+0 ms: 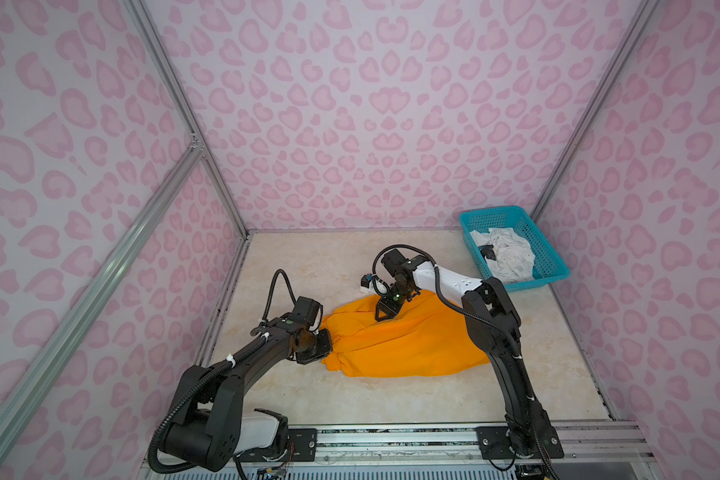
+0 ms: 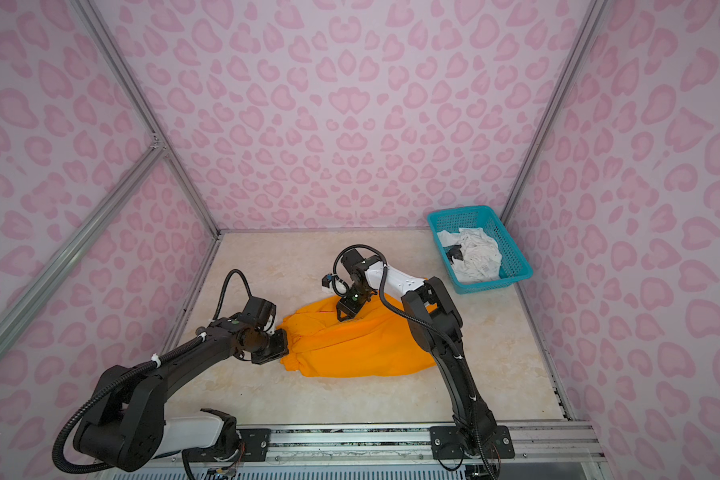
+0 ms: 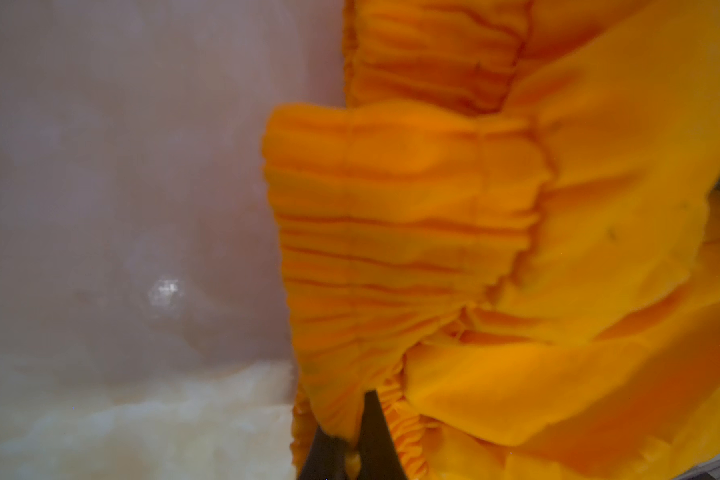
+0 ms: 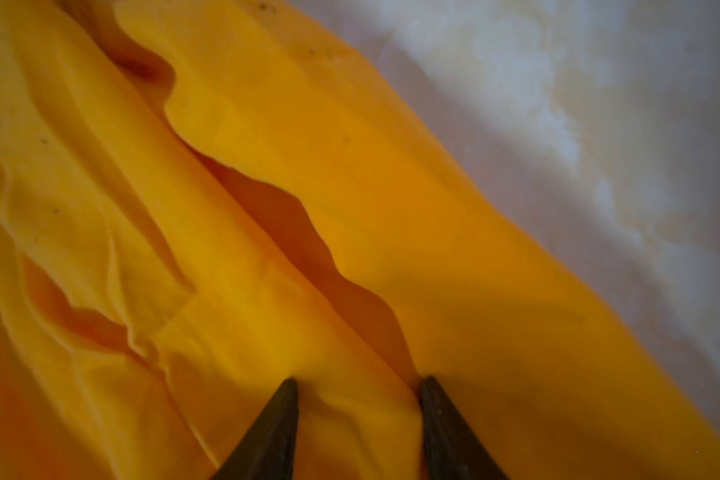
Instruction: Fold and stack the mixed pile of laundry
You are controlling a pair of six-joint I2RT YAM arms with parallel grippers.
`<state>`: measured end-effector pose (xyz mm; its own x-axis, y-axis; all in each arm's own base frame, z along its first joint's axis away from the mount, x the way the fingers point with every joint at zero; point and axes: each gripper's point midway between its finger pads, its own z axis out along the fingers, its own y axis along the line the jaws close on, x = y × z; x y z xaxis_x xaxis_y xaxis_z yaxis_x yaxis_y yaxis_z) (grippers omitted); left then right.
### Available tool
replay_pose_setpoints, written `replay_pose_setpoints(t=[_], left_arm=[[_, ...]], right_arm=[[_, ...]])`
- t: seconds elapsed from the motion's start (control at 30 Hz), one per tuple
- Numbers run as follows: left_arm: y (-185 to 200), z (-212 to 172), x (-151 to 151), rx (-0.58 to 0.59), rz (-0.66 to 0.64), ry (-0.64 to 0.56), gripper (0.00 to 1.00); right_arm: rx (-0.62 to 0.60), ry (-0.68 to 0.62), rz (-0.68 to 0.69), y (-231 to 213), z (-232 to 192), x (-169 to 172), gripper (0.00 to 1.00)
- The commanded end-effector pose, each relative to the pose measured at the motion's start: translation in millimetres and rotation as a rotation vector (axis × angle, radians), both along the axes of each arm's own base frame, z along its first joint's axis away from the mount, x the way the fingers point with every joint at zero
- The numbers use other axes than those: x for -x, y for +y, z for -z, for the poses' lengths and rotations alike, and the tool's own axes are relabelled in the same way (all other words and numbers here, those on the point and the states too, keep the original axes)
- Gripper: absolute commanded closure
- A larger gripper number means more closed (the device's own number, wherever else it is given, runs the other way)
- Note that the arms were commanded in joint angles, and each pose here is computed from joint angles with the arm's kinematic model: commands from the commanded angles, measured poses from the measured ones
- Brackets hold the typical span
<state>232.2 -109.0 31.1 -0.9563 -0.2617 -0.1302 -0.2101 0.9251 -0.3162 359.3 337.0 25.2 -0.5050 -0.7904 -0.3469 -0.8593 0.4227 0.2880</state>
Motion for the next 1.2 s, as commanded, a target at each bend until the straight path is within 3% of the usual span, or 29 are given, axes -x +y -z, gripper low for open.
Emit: replay_pose_setpoints(t=[0.0,0.13,0.2,0.43,0.6,0.73,0.9,1.13,1.17], left_arm=[[7,1,5,-0.042,0.011,0.020,0.97],[7,-1,6,-0.040,0.022,0.017,0.97],[6,-3,7,-0.038,0.027,0.016,0.97],[7,-10,8,-0.037,0.036,0.000,0.97],[4,-13,4,-0.021,0.022,-0.016,0.96],[3,-16,0,-0.012,0.011,-0.026,0.81],[10,-32,-7,-0.045,-0.026,-0.070,0.60],[21,-77,-49,-0.089,-0.063,-0.231,0.55],[20,-84,-58,-0.090,-0.050,-0.261,0.50]], right_arm=[[0.029,-0.015,0.045,-4,4,-6,0.71],[-0.007,-0.088,0.096,-3,-20,-25,0.94],[-0.025,-0.125,0.114,-1,-31,-33,0.99],[-0.052,-0.235,0.192,1,-49,-61,1.00],[-0.008,-0.192,0.213,4,-23,-71,1.00],[0.072,-0.181,0.256,-3,2,-78,1.00],[0.086,-0.227,0.324,-17,-8,-85,0.74],[-0.070,-0.327,0.525,-57,-90,-108,0.49],[-0.075,-0.335,0.566,-68,-98,-112,0.48]])
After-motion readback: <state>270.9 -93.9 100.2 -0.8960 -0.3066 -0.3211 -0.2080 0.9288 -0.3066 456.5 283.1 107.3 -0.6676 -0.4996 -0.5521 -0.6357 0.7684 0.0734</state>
